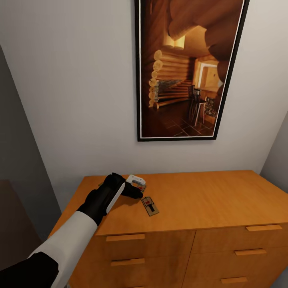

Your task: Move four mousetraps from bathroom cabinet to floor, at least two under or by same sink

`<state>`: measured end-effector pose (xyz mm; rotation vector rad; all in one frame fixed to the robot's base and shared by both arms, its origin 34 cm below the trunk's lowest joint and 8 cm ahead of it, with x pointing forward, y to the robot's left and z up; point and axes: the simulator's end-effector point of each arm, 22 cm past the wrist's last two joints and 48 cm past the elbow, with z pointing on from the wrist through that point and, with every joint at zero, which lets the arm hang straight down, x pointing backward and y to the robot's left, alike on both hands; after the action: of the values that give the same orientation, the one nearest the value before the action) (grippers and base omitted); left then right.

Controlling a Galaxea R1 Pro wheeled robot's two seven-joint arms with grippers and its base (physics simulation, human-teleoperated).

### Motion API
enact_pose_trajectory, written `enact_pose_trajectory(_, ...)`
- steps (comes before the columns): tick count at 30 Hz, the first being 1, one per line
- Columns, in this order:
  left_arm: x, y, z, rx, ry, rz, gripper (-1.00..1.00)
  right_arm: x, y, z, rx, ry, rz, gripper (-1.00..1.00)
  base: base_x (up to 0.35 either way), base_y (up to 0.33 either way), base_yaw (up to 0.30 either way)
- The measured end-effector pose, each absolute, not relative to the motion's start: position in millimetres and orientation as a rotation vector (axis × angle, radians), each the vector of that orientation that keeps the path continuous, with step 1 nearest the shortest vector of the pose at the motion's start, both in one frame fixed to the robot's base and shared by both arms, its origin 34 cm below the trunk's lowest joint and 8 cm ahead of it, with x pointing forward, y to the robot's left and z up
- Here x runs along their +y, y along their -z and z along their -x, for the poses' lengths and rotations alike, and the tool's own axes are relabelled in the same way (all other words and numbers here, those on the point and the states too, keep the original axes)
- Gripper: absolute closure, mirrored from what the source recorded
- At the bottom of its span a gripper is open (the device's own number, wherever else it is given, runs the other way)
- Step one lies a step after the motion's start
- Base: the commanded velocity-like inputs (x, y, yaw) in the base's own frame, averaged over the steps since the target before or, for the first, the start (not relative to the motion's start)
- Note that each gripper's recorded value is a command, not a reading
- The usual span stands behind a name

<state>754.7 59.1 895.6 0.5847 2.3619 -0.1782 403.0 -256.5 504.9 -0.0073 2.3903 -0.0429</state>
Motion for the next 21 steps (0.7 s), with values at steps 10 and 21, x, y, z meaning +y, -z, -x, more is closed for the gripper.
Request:
enact_pose_trajectory(10,57.5,-903.9,-756.5,2.342,0.182,-0.582,1.0,-256.6,-504.8,-403.0,2.391,0.043,0.007,1.0,0.0,0.0,0.0)
enact_pose_trajectory(21,44.2,-953.7,-762.4,2.219,0.204,-0.587,1.0,-256.5,-504.8,-403.0,2.391,0.043,0.007,1.0,0.0,0.0,0.0)
